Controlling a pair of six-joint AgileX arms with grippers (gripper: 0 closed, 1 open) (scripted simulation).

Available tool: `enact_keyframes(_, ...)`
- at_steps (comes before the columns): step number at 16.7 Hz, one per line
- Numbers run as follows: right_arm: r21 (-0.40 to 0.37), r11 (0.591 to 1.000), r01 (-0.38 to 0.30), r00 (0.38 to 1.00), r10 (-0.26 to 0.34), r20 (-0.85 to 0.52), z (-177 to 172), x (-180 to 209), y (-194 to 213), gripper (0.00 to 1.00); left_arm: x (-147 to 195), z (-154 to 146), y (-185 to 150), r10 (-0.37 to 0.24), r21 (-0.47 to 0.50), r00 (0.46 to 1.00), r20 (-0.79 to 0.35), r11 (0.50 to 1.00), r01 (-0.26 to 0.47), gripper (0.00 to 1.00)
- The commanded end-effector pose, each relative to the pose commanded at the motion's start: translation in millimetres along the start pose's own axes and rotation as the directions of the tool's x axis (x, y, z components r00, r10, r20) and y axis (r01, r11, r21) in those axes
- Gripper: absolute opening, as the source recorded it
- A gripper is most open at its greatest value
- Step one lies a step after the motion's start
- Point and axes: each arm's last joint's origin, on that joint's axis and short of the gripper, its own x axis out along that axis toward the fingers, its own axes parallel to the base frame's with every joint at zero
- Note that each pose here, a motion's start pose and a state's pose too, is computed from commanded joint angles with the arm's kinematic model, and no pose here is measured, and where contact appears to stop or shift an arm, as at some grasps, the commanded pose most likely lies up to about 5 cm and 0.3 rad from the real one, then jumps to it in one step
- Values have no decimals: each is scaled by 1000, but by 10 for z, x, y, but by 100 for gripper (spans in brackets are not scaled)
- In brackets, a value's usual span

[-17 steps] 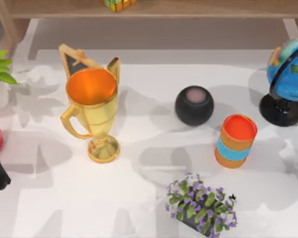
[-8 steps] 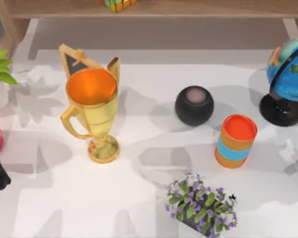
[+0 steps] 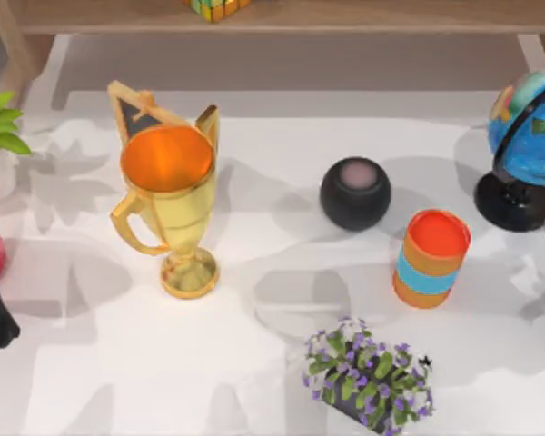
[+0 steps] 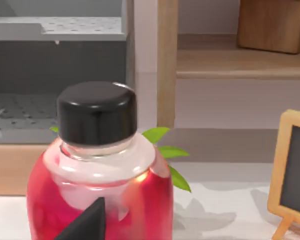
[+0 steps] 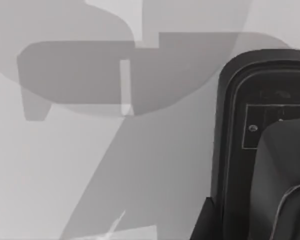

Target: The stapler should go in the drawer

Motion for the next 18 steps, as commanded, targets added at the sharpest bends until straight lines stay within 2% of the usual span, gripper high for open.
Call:
enact_keyframes(8, 0, 1000, 0, 1000, 0, -1, 0, -295, 0, 0, 0, 0, 0, 0, 0, 1000, 0, 1000, 0, 100)
enact_keyframes(13, 5, 1000, 2, 1000, -2, 2, -1, -325, -9, 0, 0, 0, 0, 0, 0, 1000, 0, 1000, 0, 100)
enact_keyframes(18, 81, 993, 83, 990, -91, 105, 48, -1002, -237, 0, 0, 0, 0, 0, 0, 1000, 0, 1000, 0, 100)
